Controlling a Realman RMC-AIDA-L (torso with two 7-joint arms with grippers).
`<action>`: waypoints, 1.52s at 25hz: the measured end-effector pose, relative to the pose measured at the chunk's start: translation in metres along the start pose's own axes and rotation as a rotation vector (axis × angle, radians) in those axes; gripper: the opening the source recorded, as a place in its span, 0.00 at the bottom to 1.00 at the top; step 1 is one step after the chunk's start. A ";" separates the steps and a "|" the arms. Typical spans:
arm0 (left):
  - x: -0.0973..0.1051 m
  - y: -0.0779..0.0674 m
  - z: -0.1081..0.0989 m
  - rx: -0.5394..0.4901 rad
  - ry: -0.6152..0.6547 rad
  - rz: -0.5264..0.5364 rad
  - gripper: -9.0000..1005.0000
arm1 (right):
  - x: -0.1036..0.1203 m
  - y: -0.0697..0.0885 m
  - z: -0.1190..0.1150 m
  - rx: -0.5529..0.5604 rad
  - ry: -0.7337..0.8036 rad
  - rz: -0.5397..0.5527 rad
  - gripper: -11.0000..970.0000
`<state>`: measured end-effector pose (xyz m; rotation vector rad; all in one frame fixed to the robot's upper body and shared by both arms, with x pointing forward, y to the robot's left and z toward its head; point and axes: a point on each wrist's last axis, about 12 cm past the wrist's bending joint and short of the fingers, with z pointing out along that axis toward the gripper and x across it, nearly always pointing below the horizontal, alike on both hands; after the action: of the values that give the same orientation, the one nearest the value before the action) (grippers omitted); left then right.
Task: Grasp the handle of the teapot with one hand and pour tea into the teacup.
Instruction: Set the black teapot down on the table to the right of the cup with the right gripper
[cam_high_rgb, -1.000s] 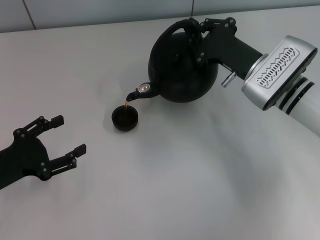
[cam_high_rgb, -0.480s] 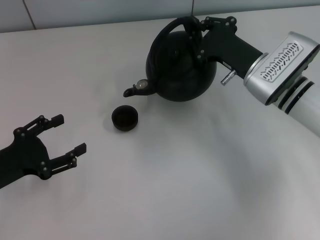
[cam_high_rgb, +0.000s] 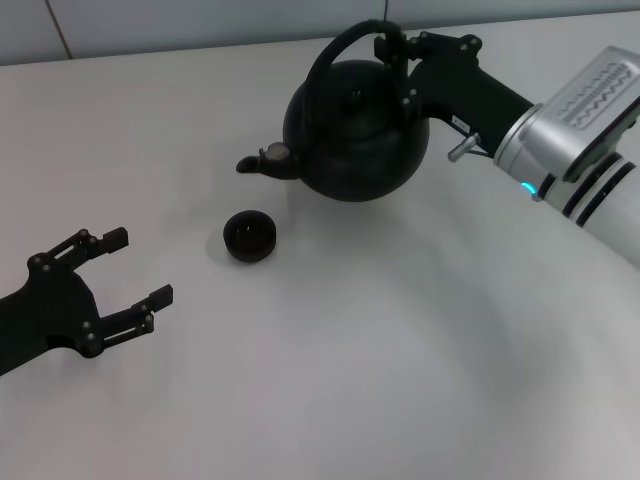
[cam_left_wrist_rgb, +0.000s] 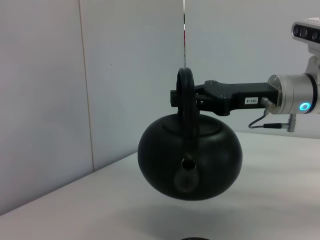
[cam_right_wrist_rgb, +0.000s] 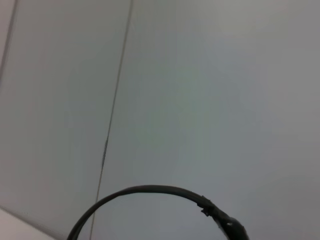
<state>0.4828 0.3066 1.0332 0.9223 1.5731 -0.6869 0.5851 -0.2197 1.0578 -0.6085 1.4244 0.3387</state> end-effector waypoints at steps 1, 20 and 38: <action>0.000 0.000 0.000 0.000 0.000 0.001 0.86 | 0.000 -0.001 -0.001 0.003 -0.005 0.018 0.14; 0.000 0.000 0.001 0.000 -0.001 0.003 0.86 | 0.021 -0.010 -0.049 0.186 -0.008 0.246 0.15; 0.001 -0.003 0.000 0.003 -0.008 -0.003 0.86 | 0.035 -0.012 -0.074 0.266 0.035 0.283 0.16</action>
<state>0.4806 0.3050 1.0325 0.9184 1.5675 -0.6942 0.5359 -0.2769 1.0233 -0.1961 1.5606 0.3547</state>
